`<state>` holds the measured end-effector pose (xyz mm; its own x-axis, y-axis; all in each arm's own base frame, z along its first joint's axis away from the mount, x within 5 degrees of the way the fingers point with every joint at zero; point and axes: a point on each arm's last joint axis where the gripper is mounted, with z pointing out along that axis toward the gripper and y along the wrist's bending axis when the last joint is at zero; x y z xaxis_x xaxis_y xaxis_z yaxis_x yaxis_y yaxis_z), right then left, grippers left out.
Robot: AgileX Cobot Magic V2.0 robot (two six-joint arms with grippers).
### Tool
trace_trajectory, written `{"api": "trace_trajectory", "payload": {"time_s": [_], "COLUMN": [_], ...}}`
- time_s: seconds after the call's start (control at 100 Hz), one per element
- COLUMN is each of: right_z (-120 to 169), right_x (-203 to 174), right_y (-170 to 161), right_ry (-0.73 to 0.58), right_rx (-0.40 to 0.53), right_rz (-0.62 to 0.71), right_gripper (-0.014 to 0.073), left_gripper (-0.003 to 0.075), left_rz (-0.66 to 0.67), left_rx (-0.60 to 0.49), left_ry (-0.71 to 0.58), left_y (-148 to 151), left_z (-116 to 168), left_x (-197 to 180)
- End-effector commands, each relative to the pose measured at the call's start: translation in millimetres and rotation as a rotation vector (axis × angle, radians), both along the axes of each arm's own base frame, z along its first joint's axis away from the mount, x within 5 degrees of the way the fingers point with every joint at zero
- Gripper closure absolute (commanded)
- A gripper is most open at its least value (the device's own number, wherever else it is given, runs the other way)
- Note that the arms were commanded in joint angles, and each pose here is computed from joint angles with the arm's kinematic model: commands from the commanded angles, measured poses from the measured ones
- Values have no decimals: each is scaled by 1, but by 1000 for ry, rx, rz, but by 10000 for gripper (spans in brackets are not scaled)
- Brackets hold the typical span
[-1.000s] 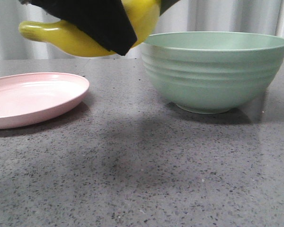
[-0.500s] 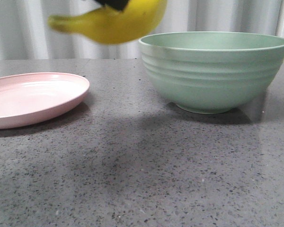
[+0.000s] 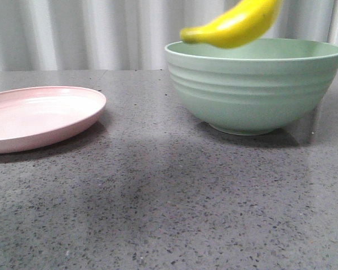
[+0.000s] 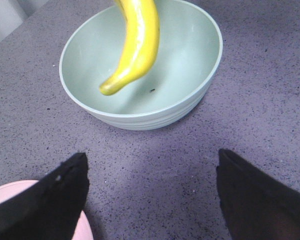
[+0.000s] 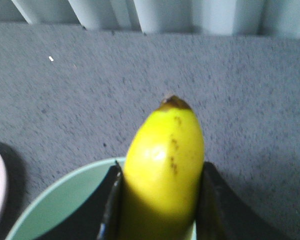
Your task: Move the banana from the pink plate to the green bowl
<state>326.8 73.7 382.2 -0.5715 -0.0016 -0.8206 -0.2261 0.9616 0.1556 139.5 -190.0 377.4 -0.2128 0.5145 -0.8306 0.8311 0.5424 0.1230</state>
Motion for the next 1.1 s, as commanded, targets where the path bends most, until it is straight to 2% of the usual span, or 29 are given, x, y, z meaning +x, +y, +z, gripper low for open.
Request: {"api": "trace_trajectory", "payload": {"time_s": [0.0,0.1,0.17,0.51,0.57,0.64,0.76,0.94,1.09], "right_z": [15,6,3,2,5,12,25,39,42], "right_x": [1,7,8,4,0,-8,-24,-53,-85], "right_y": [-3,-2,-2,-2,-4,-6,-11,-17,-23], "right_ry": [-72,-35,-21,11,17,10,-10,-29,-83], "right_rx": [-3,-10,-12,-26,-39,-60,-107,-121,-110], "right_rz": [-10,-6,-5,4,8,11,11,13,6], "right_gripper": [466,300,239,232,274,377,666,668,668], "left_gripper": [228,228,228,240,287,407,743,739,739], "left_rz": [-5,-6,-6,-6,3,14,17,37,50], "left_rx": [-106,-110,-111,-115,-129,-150,-174,-240,-272], "left_ry": [-51,-46,-44,-38,-27,-17,-26,-32,-102], "left_y": [1,1,1,0,1,4,11,26,48], "left_z": [21,21,21,21,22,25,31,42,42], "left_x": [-4,-4,-4,-4,-5,-7,-11,-22,-34]}}
